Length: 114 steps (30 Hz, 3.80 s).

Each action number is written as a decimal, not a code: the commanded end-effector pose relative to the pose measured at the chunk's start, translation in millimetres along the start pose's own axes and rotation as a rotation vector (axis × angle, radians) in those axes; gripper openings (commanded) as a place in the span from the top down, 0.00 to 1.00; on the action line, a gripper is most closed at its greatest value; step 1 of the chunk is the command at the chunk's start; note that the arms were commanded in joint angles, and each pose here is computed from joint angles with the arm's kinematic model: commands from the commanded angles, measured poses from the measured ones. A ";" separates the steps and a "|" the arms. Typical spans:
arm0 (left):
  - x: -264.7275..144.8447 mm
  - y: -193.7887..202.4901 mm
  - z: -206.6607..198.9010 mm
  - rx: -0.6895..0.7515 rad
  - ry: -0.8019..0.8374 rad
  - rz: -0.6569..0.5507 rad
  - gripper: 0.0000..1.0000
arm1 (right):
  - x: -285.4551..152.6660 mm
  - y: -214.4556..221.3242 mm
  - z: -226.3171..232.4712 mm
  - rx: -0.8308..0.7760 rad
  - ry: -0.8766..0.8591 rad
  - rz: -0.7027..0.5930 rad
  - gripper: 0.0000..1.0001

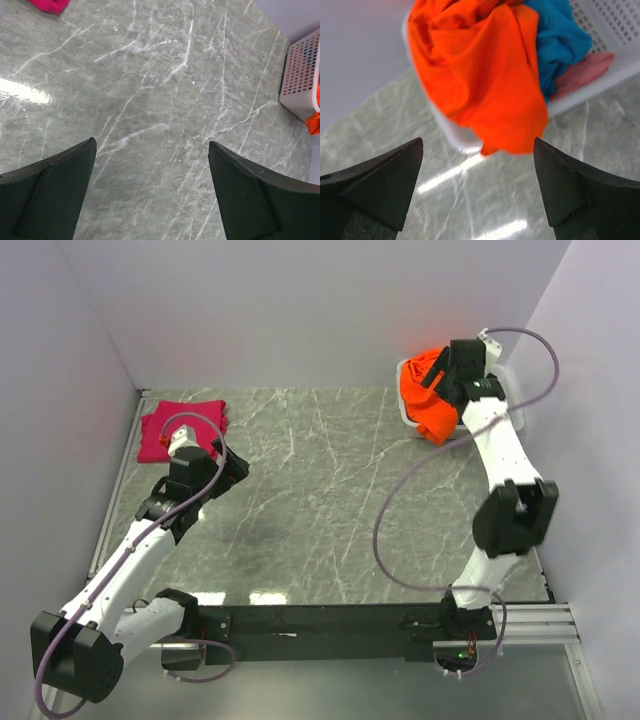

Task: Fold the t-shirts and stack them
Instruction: Grab the tshirt from the pile, then move the tshirt to the center of the board, then flatten the tshirt out

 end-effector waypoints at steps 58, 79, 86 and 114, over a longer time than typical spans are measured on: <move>-14.6 19.2 38.8 -0.106 -0.167 0.020 0.01 | -107.6 207.7 -42.2 -0.333 -0.195 0.374 0.43; 111.5 90.2 -8.4 0.016 0.006 0.374 0.07 | -118.8 245.0 -39.5 -0.255 -0.260 0.401 0.29; 145.8 125.2 10.1 0.129 -0.185 0.444 0.35 | -122.9 249.1 -41.7 -0.242 -0.276 0.411 0.30; 89.7 44.6 -38.8 0.199 -0.087 0.085 0.99 | -28.9 285.1 -63.1 -0.196 -0.061 0.575 0.58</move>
Point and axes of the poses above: each gripper's point midway between its finger pads, its own x axis out along the fingers, its own z axis along the line the jaws close on, y = z × x, the point moved 1 cm from there along -x, back along the fingers, and after that the axes turned 5 degrees about x, right-handed, at the moved point
